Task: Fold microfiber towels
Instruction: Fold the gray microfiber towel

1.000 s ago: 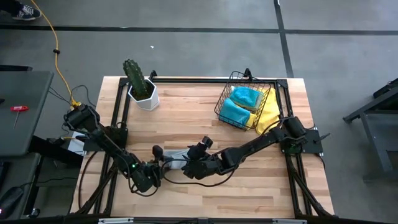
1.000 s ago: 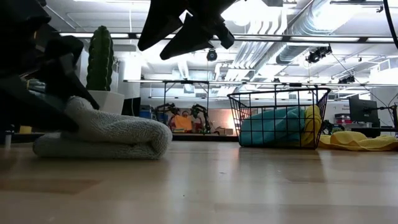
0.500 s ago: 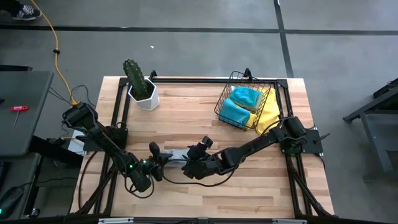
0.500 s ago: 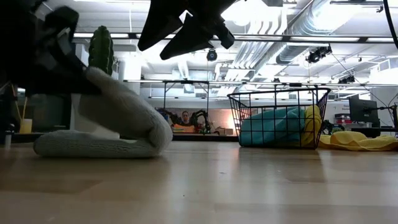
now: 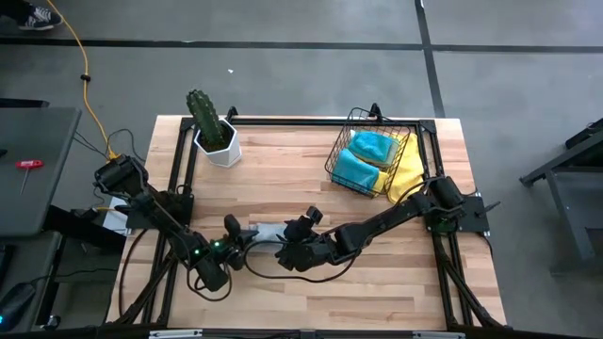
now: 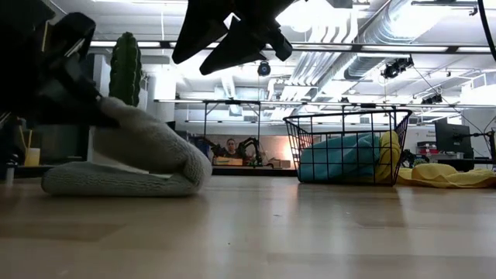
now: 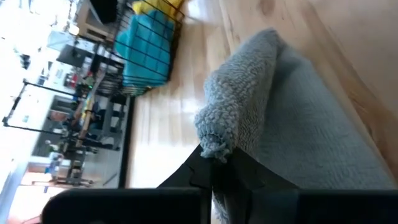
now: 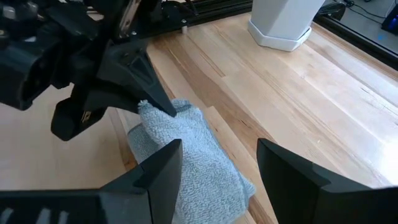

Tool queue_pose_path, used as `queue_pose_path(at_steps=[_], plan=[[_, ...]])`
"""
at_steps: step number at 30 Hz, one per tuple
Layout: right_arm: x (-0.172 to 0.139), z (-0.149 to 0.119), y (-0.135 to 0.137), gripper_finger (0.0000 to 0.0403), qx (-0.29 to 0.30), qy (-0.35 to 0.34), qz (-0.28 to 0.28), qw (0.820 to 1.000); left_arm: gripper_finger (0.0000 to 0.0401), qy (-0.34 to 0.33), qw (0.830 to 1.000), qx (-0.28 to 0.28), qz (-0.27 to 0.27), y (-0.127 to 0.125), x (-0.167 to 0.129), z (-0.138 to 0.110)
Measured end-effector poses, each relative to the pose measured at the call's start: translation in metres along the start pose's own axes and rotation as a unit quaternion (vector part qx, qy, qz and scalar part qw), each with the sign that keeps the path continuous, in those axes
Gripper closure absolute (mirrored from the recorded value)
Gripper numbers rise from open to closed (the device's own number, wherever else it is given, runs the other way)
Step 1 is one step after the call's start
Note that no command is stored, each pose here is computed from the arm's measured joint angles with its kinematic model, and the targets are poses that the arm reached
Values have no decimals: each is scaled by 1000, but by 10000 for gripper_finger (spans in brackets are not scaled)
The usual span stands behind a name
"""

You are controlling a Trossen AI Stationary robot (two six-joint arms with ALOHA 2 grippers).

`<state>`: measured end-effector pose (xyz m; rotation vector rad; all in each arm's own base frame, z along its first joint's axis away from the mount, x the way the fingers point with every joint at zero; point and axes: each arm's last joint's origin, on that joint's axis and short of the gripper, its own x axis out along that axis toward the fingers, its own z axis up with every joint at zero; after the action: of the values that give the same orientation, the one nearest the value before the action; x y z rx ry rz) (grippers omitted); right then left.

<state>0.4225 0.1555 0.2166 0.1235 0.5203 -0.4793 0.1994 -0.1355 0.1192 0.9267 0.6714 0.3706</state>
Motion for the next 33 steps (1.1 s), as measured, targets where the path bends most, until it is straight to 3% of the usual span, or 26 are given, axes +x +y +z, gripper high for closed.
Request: queue_pose_path(at_steps=[4, 13, 21, 28, 33], plan=[[0, 0, 0, 203, 0, 0, 0, 1000, 392, 0, 999, -12, -33, -2, 0, -1], [0, 0, 0, 203, 0, 0, 1, 1000, 372, 4, 983, -33, -179, -10, -2, -2], [0, 0, 0, 203, 0, 1, 2, 1000, 344, 9, 986, -40, -162, -9, -2, -3], [0, 0, 0, 203, 0, 1, 2, 1000, 268, 14, 992, -34, -124, -7, -1, -4], [0, 0, 0, 203, -2, 3, 1, 1000, 216, 23, 985, -50, -162, -8, -3, 0]])
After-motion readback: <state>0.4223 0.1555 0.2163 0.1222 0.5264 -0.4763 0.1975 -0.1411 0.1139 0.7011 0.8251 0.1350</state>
